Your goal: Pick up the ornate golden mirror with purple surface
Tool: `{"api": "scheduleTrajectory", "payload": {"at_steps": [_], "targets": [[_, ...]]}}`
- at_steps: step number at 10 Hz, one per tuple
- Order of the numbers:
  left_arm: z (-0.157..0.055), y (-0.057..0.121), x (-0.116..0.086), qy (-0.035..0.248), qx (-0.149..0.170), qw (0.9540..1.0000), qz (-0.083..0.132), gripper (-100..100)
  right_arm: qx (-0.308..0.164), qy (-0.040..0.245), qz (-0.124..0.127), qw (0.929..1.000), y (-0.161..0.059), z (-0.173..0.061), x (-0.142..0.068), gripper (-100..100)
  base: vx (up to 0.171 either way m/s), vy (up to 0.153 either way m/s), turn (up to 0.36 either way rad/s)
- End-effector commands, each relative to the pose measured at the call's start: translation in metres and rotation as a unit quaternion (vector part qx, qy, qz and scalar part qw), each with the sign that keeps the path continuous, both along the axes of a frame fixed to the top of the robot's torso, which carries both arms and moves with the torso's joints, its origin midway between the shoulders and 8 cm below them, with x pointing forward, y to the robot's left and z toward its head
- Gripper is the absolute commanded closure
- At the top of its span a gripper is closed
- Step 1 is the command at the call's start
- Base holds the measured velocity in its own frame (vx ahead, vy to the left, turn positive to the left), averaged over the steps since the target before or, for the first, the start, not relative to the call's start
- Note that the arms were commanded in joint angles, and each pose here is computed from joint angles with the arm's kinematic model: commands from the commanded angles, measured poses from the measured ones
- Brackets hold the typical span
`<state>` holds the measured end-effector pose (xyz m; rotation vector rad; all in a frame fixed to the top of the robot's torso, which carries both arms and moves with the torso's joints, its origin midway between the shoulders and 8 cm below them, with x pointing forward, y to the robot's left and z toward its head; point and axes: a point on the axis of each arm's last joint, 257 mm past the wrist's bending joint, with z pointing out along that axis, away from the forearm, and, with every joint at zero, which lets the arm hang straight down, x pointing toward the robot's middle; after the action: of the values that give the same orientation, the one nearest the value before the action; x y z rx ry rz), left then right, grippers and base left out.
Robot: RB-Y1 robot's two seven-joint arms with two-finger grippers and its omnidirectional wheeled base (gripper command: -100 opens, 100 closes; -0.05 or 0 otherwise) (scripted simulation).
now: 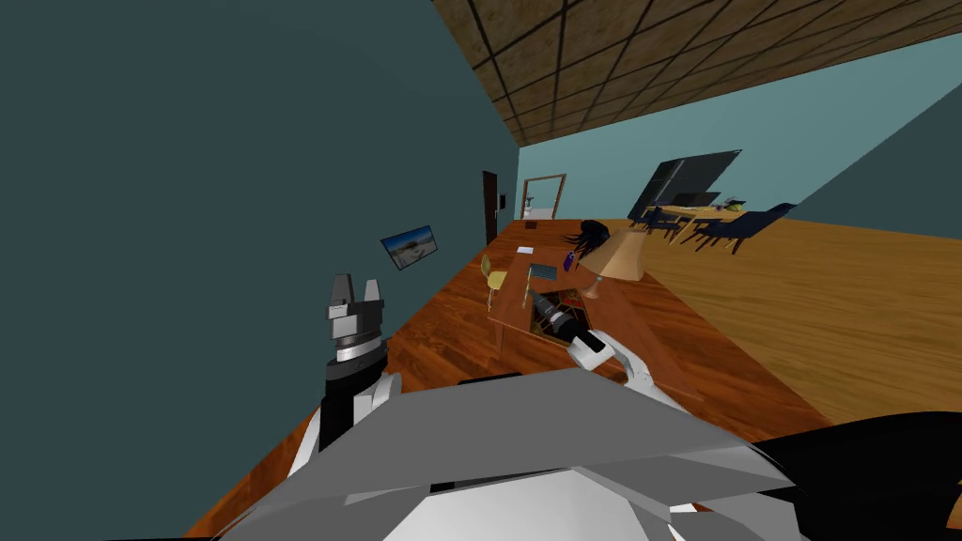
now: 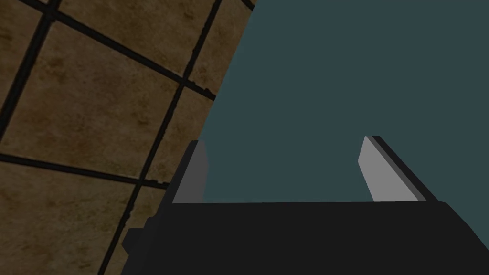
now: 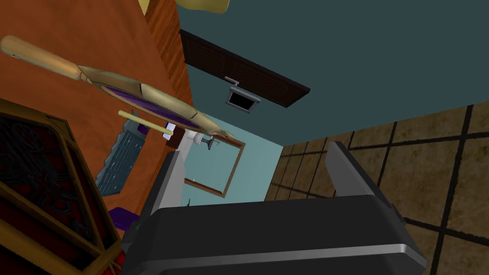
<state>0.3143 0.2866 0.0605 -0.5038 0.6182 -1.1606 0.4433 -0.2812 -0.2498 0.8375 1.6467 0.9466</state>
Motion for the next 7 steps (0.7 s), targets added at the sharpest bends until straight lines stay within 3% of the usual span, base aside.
{"api": "scheduleTrajectory", "payload": {"at_steps": [1, 2, 3, 5, 6, 7], "targets": [[0.000, 0.000, 0.000, 0.000, 0.000, 1.0000, 0.000, 0, -0.029, 0.041, -0.004, 0.9987, -0.017, -0.027, -0.001, -100, 0.023, 0.109, 0.182], [0.000, 0.000, 0.000, 0.000, 0.000, 1.0000, 0.000, 0, -0.046, 0.065, -0.007, 0.9968, -0.027, -0.043, -0.003, -100, 0.040, 0.132, 0.173], [0.000, 0.000, 0.000, 0.000, 0.000, 1.0000, 0.000, 0, -0.053, 0.071, -0.009, 0.9960, -0.032, -0.045, -0.004, -100, 0.028, 0.091, 0.039], [0.000, 0.000, 0.000, 0.000, 0.000, 1.0000, 0.000, 0, -0.092, 0.119, -0.017, 0.9885, -0.060, -0.073, -0.009, -100, 0.029, 0.093, 0.143], [0.000, 0.000, 0.000, 0.000, 0.000, 1.0000, 0.000, 0, -0.097, 0.126, -0.020, 0.9871, -0.064, -0.075, -0.010, -100, 0.014, 0.077, 0.050], [0.000, 0.000, 0.000, 0.000, 0.000, 1.0000, 0.000, 0, -0.119, 0.151, -0.027, 0.9809, -0.083, -0.088, -0.014, -100, 0.015, 0.081, 0.109]]}}
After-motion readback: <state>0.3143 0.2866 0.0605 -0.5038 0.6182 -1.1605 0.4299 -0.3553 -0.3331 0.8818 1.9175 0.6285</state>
